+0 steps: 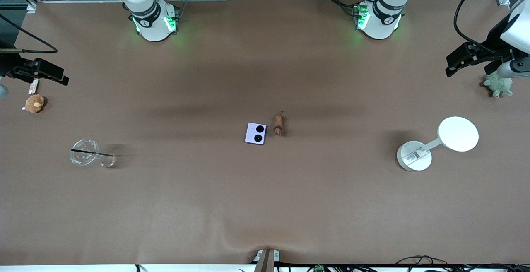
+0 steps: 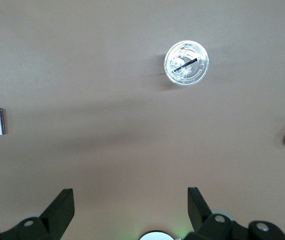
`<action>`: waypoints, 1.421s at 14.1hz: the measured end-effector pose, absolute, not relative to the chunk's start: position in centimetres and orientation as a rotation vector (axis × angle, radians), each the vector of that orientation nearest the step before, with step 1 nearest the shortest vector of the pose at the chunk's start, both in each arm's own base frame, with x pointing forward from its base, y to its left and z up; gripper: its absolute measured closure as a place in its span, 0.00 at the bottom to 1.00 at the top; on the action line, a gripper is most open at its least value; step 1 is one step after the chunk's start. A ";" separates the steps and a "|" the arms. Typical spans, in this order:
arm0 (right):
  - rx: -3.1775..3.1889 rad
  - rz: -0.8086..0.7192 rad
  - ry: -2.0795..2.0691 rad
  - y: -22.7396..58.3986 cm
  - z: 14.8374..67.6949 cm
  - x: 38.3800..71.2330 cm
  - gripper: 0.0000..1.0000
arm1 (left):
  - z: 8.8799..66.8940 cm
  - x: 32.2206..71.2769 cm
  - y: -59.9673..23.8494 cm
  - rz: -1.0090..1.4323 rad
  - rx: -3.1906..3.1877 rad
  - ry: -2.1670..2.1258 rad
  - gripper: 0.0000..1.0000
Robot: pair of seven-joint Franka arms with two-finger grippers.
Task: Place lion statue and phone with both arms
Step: 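Move the left gripper from rest toward the lion figurine, then lower the left gripper onto the lion figurine and close it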
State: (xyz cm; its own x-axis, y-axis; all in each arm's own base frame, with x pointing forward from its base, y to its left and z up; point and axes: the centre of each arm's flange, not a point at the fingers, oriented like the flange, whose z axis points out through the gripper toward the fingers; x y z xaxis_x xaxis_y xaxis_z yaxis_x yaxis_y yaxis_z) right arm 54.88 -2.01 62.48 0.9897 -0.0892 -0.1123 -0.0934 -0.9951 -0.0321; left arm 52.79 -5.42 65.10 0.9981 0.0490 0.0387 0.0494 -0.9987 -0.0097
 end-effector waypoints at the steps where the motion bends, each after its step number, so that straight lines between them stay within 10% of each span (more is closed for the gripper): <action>1: -3.096 0.172 0.142 -2.0 62.5 54.9 0.00 | 65.1 52.8 -5.4 -0.059 -3.129 -0.077 0.00; 10: -3.096 0.174 0.143 -2.0 62.4 54.9 0.00 | 63.0 53.2 -10.4 0.005 -3.125 0.060 0.00; 20: -3.095 0.176 0.144 -2.1 62.4 54.9 0.00 | 46.5 54.0 -32.8 0.169 -3.168 -0.012 0.00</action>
